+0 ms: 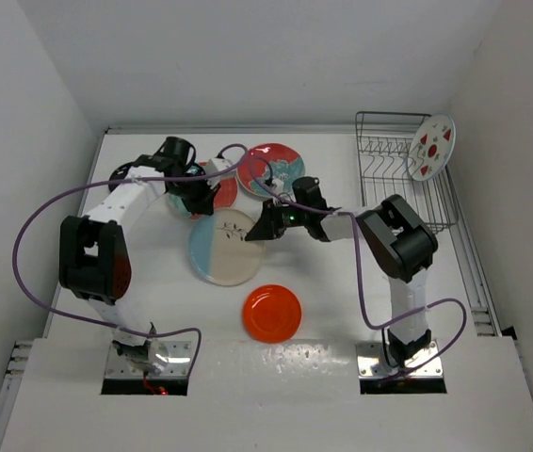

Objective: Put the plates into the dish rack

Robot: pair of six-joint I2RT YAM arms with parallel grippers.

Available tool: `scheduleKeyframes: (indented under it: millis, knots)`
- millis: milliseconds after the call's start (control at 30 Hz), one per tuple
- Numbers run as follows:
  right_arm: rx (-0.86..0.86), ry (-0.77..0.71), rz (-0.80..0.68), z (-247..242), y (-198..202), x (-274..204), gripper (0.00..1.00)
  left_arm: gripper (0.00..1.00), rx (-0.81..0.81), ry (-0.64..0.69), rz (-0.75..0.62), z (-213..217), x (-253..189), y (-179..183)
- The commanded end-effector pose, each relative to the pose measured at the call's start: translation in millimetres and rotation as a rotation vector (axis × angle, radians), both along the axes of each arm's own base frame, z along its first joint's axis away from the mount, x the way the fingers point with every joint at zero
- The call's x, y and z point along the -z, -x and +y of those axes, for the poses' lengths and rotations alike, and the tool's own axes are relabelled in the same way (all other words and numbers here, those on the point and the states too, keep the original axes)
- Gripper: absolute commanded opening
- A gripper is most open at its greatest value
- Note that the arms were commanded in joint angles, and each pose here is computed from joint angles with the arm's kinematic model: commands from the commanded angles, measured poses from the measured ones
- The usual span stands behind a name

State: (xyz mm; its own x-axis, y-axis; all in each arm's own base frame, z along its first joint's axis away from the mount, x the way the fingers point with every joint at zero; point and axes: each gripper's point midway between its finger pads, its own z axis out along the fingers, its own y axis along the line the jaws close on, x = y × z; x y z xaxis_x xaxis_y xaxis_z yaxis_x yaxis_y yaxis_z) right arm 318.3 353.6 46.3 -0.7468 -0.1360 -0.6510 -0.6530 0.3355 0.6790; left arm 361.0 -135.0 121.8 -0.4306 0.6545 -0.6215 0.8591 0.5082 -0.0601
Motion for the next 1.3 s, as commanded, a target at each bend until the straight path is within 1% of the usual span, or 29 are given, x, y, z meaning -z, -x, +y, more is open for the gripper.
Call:
scheduleKeyframes:
  millis: [0, 33, 100, 133, 167, 200, 233, 267, 300, 333, 367, 400, 433, 467, 500, 533, 567, 600, 667, 733, 767, 800, 833, 867, 933, 1000, 1067, 1100, 1267]
  knots:
    - [0.075, -0.098, -0.19, 0, -26, -60, 0.0, 0.0, 0.0, 0.055, -0.163, -13, -52, -27]
    - [0.101, -0.109, -0.223, -4, -34, -68, 0.0, 0.0, -0.017, 0.052, -0.185, -12, -62, -33]
    - [0.142, -0.117, -0.289, -8, -43, -90, 0.0, 0.27, -0.057, 0.04, -0.212, -9, -74, -41]
    - [0.156, -0.122, -0.343, -11, -48, -105, 0.0, 0.41, -0.069, 0.045, -0.242, -5, -91, -47]
    - [0.171, -0.132, -0.378, -14, -52, -122, 0.0, 0.59, -0.085, 0.055, -0.269, -1, -107, -49]
    - [0.175, -0.138, -0.403, -15, -53, -133, 0.0, 0.69, -0.112, 0.041, -0.288, 3, -117, -53]
    - [0.196, -0.146, -0.479, -21, -59, -162, 0.0, 0.82, -0.149, 0.045, -0.341, 10, -147, -61]
    - [0.209, -0.139, -0.498, -26, -63, -176, 0.0, 1.0, -0.231, 0.059, -0.348, 22, -163, -66]
    - [0.224, -0.13, -0.517, -30, -67, -185, 0.0, 1.0, -0.288, 0.056, -0.359, 32, -174, -73]
    - [0.255, -0.097, -0.554, -39, -70, -199, 0.0, 1.0, -0.376, 0.018, -0.385, 50, -186, -81]
    - [0.313, -0.081, -0.631, -47, -80, -233, 0.0, 1.0, -0.435, 0.015, -0.444, 63, -213, -85]
    - [0.352, -0.05, -0.684, -59, -89, -244, 0.0, 1.0, -0.494, -0.005, -0.464, 79, -220, -88]
    - [0.439, -0.016, -0.72, -75, -95, -264, 0.0, 1.0, -0.555, -0.047, -0.482, 91, -223, -90]
    - [0.562, 0.014, -0.793, -104, -113, -303, 0.0, 1.0, -0.593, -0.076, -0.489, 103, -223, -91]
    - [0.657, 0.05, -0.831, -126, -123, -321, 0.0, 1.0, -0.617, -0.1, -0.495, 109, -223, -92]
    - [0.707, 0.074, -0.849, -141, -129, -340, 0.0, 1.0, -0.665, -0.14, -0.484, 119, -216, -91]
    - [0.832, 0.151, -0.892, -178, -145, -359, 0.0, 1.0, -0.697, -0.166, -0.454, 128, -203, -90]
    - [0.881, 0.176, -0.908, -194, -151, -368, 0.0, 1.0, -0.725, -0.173, -0.451, 131, -199, -91]
    - [1.081, 0.319, -0.955, -263, -174, -389, 0.0, 1.0, -0.779, -0.168, -0.417, 133, -187, -90]
    - [1.202, 0.407, -0.977, -316, -185, -398, 0.0, 1.0, -0.802, -0.142, -0.379, 133, -176, -87]
    - [1.24, 0.512, -0.996, -338, -195, -392, 0.0, 1.0, -0.766, -0.113, -0.352, 125, -166, -87]
    - [1.26, 0.548, -1.005, -350, -198, -392, 0.0, 1.0, -0.755, -0.098, -0.334, 124, -161, -86]
    - [1.314, 0.626, -1.009, -383, -206, -388, 0.0, 1.0, -0.739, -0.085, -0.32, 120, -157, -87]
    - [1.339, 0.651, -1.016, -396, -209, -392, 0.0, 1.0, -0.721, -0.076, -0.303, 120, -152, -86]
    - [1.393, 0.734, -0.981, -442, -224, -376, 0.0, 1.0, -0.703, -0.101, -0.276, 121, -136, -90]
    - [1.4, 0.759, -0.952, -467, -234, -354, 0.0, 1.0, -0.716, -0.14, -0.254, 129, -122, -95]
    - [1.423, 0.767, -0.955, -493, -237, -348, 0.0, 1.0, -0.722, -0.161, -0.231, 132, -110, -98]
    - [1.374, 0.755, -0.932, -493, -248, -332, 0.0, 1.0, -0.719, -0.174, -0.237, 134, -110, -98]
    - [1.345, 0.742, -0.841, -516, -257, -285, 0.0, 1.0, -0.732, -0.217, -0.194, 139, -87, -104]
